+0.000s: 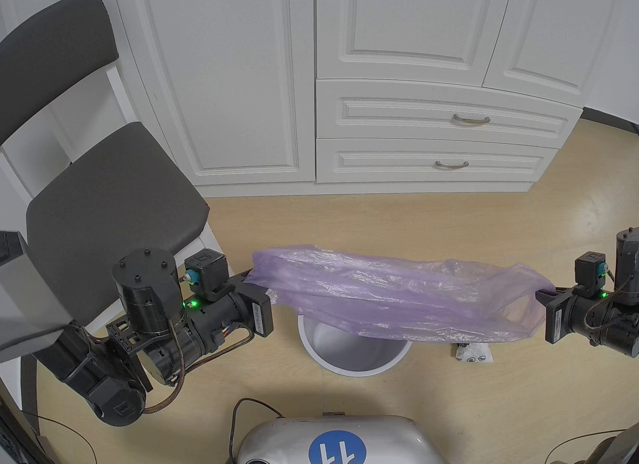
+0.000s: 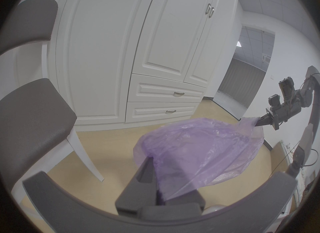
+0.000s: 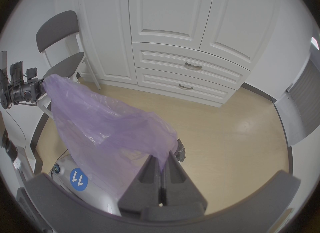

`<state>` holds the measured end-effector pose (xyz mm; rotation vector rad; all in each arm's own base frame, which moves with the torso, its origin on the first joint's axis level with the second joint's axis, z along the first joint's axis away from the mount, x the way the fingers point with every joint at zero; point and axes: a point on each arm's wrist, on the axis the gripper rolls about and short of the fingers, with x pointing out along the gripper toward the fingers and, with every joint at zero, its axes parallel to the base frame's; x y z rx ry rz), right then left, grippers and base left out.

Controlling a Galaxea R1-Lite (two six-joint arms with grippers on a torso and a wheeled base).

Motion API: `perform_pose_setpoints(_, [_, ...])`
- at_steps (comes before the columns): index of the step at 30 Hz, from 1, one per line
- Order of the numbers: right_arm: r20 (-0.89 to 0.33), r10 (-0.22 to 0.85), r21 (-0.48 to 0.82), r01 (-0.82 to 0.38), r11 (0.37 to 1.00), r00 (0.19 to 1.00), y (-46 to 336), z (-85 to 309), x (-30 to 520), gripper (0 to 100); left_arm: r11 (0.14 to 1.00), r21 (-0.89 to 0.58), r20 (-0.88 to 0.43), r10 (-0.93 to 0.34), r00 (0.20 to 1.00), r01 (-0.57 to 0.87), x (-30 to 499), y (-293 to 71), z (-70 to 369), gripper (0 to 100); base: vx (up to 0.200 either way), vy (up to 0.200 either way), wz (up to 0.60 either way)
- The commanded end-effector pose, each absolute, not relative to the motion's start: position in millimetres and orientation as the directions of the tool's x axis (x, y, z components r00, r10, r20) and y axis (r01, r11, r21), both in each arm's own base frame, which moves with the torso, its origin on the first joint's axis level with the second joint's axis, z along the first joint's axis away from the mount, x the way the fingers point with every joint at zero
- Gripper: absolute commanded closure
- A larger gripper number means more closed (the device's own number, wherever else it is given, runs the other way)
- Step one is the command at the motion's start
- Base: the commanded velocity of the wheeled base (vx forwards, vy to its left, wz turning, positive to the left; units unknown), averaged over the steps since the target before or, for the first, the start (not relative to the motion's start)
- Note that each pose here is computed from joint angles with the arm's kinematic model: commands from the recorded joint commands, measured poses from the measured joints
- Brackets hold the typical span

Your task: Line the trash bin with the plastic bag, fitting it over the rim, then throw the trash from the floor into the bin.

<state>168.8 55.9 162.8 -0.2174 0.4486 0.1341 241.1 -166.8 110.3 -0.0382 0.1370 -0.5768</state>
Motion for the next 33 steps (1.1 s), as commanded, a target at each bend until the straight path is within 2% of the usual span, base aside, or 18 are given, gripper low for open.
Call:
perform_pose_setpoints(1, [-0.464,0.110,-0.178,-0.215,0.960,0.879,63.4,158.2,170.2,100,0.830,-0.074,-0.116,-0.558,0.822,0.553,238.4,-172.5,110.4,100,0.000,0.000,0.00])
perform_pose_setpoints(6, [-0.463,0.168,-0.178,-0.277,0.944,0.871,73.3,157.5,162.0,100,0.827,-0.063,-0.098,-0.561,0.822,0.558,231.5,-183.1,111.1,100,0.000,0.000,0.00])
perform_pose_setpoints(12, [-0.460,0.179,-0.164,-0.281,0.945,0.870,77.7,155.6,164.8,100,0.798,-0.071,-0.032,-0.602,0.798,0.598,224.9,-193.7,114.9,100,0.000,0.000,0.00])
perform_pose_setpoints(21, [-0.425,0.246,-0.100,-0.315,0.944,0.871,92.6,157.7,164.4,100,0.767,-0.076,-0.026,-0.640,0.768,0.637,218.1,-209.1,113.3,100,0.000,0.000,0.00])
perform_pose_setpoints(33, [-0.433,0.266,-0.040,-0.313,0.949,0.861,103.6,153.1,172.5,100,0.798,-0.081,0.014,-0.598,0.801,0.597,214.4,-221.7,121.3,100,0.000,0.000,0.00])
